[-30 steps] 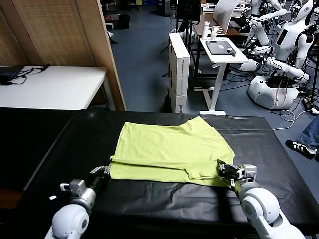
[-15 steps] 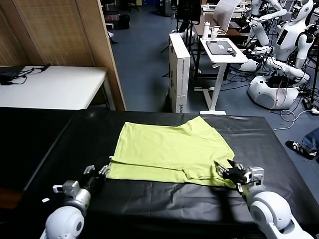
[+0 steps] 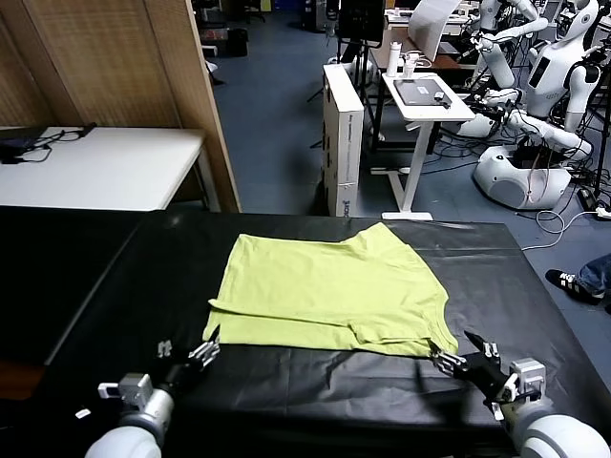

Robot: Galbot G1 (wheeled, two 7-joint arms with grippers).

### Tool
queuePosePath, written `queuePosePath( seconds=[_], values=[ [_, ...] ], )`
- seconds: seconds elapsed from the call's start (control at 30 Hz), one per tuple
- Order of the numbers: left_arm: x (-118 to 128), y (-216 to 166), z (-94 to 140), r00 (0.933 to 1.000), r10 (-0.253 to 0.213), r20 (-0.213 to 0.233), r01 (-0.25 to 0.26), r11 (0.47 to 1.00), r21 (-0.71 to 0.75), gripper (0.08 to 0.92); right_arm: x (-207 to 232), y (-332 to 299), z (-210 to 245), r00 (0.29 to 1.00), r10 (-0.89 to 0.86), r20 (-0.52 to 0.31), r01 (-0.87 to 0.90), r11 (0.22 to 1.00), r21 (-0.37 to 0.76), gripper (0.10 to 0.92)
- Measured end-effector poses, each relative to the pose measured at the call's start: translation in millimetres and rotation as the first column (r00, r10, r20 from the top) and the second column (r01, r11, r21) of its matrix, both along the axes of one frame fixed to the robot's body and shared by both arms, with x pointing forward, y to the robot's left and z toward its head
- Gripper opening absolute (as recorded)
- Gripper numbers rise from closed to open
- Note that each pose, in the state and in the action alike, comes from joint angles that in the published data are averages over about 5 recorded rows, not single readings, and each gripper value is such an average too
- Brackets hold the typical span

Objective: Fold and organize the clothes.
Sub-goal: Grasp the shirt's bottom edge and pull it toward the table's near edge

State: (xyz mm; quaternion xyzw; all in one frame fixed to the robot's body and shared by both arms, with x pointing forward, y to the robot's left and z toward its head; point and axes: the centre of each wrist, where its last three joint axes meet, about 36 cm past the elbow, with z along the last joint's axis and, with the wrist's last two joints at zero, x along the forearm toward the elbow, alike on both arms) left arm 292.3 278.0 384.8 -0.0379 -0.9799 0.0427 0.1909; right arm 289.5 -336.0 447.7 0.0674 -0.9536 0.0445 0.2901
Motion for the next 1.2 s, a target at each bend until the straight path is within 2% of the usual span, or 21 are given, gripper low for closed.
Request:
queuePosePath(
  seconds=[0.1,0.2,0.3,0.33,0.47,0.6,0.8,1.2],
  values=[
    [0,1,-1,1.0000,0.000,-0.003,0.000,1.000,0.002,0.826,-1,0,-1,1.000,0.001,-0.006,-0.001,1.000,-0.001,0.855],
    [-1,2,-3,1.0000,-0.001,-0.005,0.001,1.000,0.003,0.753,-2,1,-3,1.000,0.001,-0.012,-0.001,1.000,-0.002,0.761],
    [-2,2,-5,1.0000,-0.006,-0.002,0.006,1.000,0.002,0.607,-3,1,-4,1.000,0.002,-0.017,-0.002,1.000,-0.003,0.622],
    [-2,1,-5,1.0000,-0.009,-0.001,0.009,1.000,0.002,0.534,-4,2,-4,1.000,0.002,-0.018,-0.002,1.000,-0.003,0.573],
    [-4,-1,-6,0.9998,-0.022,-0.001,0.022,1.000,0.001,0.313,-4,2,-6,1.000,0.003,-0.021,-0.003,1.000,-0.003,0.341],
    [-7,-3,-7,0.9995,-0.030,-0.006,0.030,1.000,-0.005,0.182,-5,4,-7,1.000,0.005,-0.025,-0.005,1.000,-0.003,0.223],
    [-9,1,-8,0.9993,-0.037,-0.008,0.037,0.999,0.006,0.147,-6,6,-6,1.000,0.010,-0.028,-0.010,1.000,-0.003,0.139],
    [-25,28,5,0.9989,-0.046,-0.010,0.046,0.995,0.084,0.147,-14,17,13,0.995,0.015,-0.096,-0.016,1.000,-0.005,0.140]
  ],
)
